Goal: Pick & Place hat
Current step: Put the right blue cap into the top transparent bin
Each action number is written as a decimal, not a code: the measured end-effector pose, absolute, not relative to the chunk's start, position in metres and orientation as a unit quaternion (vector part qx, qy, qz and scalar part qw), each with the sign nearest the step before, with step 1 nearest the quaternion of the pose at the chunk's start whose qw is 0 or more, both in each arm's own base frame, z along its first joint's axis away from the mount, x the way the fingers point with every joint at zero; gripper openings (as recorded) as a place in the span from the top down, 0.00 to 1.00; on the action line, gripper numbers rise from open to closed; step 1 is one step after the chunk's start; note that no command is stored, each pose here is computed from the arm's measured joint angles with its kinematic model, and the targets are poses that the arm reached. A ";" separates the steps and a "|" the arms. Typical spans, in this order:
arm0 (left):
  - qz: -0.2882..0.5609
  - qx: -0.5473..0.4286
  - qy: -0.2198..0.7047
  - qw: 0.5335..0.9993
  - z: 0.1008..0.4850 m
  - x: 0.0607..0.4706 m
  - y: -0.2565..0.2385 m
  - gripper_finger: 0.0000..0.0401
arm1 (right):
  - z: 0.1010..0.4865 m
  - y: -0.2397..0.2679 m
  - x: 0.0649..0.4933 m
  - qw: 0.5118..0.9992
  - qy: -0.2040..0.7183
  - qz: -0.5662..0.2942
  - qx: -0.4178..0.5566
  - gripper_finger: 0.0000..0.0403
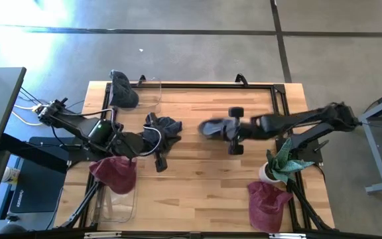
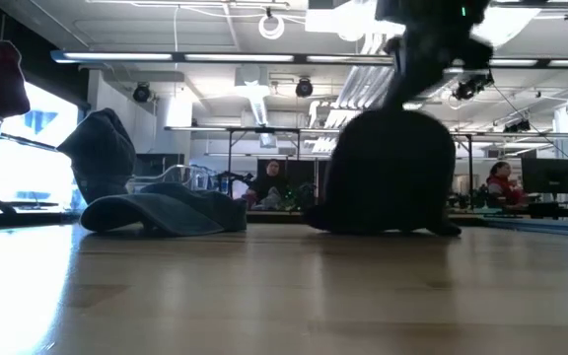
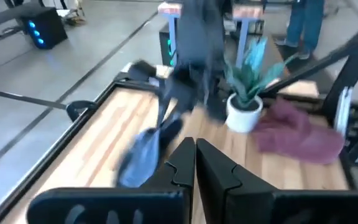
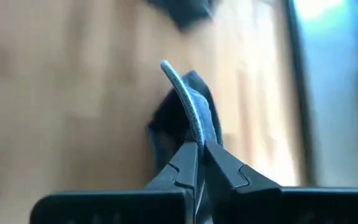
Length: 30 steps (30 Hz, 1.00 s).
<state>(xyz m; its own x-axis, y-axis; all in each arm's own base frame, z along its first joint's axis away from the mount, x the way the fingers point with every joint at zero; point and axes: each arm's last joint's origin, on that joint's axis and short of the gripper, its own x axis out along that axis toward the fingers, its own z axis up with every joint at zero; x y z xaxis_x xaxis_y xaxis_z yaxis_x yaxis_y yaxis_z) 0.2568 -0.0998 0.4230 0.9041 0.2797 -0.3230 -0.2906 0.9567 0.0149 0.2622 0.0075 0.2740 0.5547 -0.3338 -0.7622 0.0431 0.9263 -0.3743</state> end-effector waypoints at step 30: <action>0.109 -0.107 0.309 0.939 0.342 0.342 -0.075 0.91 | 0.326 0.002 0.294 0.929 0.299 0.124 0.181 0.95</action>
<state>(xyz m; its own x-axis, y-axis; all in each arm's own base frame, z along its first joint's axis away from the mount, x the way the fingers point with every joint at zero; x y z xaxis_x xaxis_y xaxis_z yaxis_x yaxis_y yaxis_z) 0.3416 -0.0746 0.3420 0.7856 0.1382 -0.6030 -0.2700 0.9536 -0.1332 0.2943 0.0016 0.3263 0.7909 0.3375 -0.5104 -0.1216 0.9042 0.4095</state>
